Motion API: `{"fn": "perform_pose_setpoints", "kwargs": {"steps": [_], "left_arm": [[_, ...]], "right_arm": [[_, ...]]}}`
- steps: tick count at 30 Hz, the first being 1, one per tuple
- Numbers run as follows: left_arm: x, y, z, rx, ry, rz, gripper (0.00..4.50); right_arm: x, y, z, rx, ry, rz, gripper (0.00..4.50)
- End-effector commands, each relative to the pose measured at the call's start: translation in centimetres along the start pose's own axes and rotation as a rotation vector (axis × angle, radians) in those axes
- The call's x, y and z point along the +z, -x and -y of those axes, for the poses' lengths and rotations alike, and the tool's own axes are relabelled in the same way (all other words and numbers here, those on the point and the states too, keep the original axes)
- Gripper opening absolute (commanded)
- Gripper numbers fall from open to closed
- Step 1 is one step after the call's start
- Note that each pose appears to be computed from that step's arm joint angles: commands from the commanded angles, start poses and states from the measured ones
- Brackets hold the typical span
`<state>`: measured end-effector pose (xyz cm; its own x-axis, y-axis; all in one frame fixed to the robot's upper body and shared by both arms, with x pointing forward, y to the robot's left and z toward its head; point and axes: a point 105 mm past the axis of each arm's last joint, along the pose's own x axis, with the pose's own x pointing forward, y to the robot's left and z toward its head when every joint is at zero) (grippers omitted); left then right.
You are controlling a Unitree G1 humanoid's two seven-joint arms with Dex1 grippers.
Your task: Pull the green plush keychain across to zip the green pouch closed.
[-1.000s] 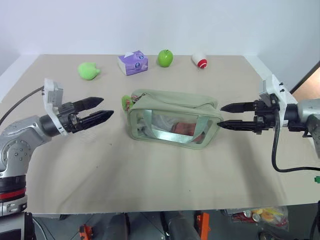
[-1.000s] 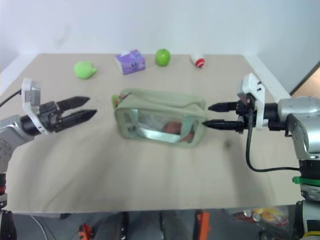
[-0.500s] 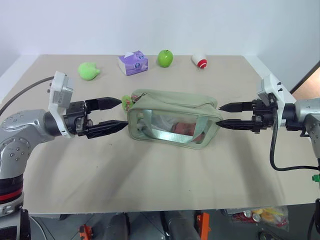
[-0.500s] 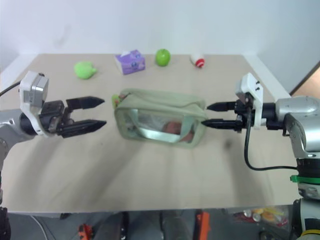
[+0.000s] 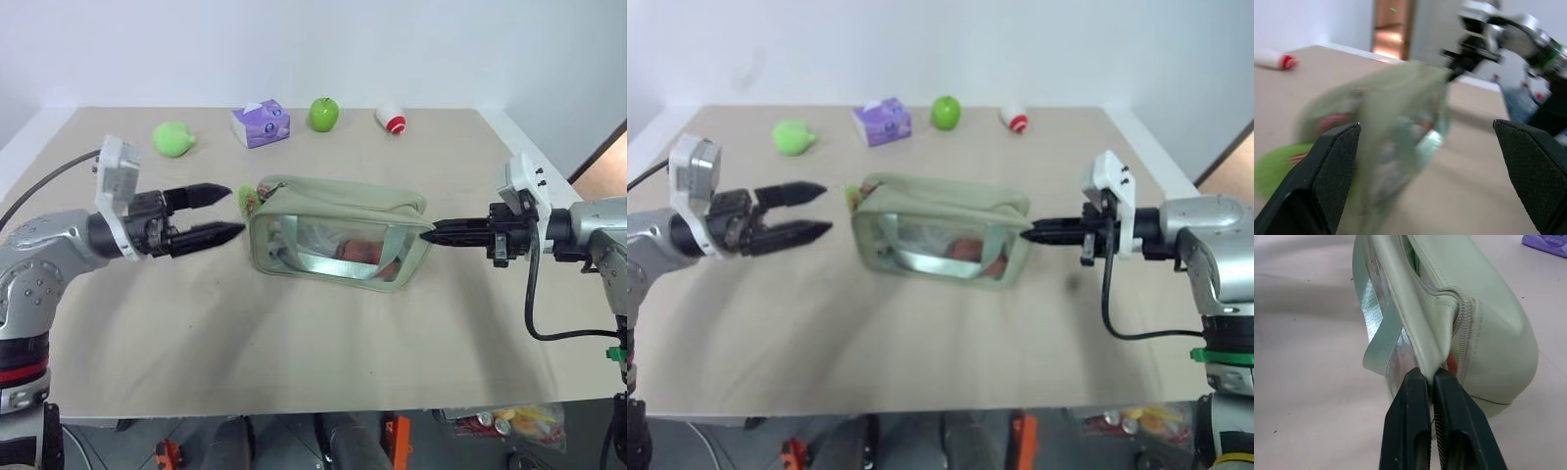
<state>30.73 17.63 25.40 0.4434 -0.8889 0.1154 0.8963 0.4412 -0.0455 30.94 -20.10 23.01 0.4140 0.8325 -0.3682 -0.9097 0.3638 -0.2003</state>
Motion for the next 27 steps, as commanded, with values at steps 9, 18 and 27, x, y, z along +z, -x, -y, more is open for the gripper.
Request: {"fn": "perform_pose_setpoints", "kwargs": {"steps": [9, 18, 27], "left_arm": [[-5.0, -0.5, -6.9, 0.322, 0.011, -0.185, 4.50], [-4.3, -1.6, -7.3, 0.296, 0.042, -0.141, 4.50], [-5.1, -3.5, -7.4, 0.271, 0.081, -0.139, 4.50]], "right_arm": [[0.6, 0.0, -0.4, 0.011, 0.033, 0.017, 0.04], [0.2, 0.0, -0.5, 0.004, 0.028, 0.015, 0.04], [0.1, 0.2, -0.6, -0.006, 0.027, 0.021, 0.04]]}}
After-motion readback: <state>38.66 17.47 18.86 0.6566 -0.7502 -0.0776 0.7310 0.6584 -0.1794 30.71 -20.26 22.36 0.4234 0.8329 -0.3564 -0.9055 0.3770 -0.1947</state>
